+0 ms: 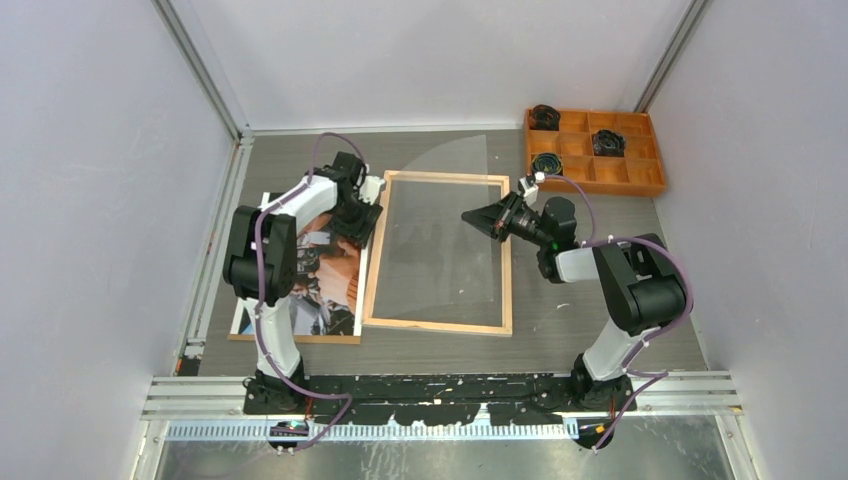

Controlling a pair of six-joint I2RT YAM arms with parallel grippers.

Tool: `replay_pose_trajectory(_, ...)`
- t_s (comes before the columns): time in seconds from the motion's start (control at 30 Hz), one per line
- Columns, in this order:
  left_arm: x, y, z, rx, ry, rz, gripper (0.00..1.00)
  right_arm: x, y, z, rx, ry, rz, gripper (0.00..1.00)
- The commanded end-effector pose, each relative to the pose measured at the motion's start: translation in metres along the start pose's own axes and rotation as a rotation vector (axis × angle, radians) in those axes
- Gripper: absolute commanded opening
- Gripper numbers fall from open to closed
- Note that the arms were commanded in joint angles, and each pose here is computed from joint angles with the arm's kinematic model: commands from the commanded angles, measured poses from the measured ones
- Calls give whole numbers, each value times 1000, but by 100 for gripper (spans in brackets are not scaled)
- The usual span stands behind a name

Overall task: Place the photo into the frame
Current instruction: Place the photo frame item in the photo frame.

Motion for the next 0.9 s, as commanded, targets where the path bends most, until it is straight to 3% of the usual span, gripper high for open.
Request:
replay_pose_trajectory(0.0,-7,-7,4,-12,18,-29,57,8,-2,22,-30,-95,4,1)
replay_pose_trajectory(0.87,0,-4,2,-15,33,-21,57,12,10,30,-83,20,-27,1)
Point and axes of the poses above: each gripper's point midway between its finger pads, its own x axis out along the fingers, its own z axis along the line the jaws close on, y = z × x, the point moved 8 cm from there along -x, back along the fingers, and after that the axes turned 3 degrees about x, right-handed, at the moved point
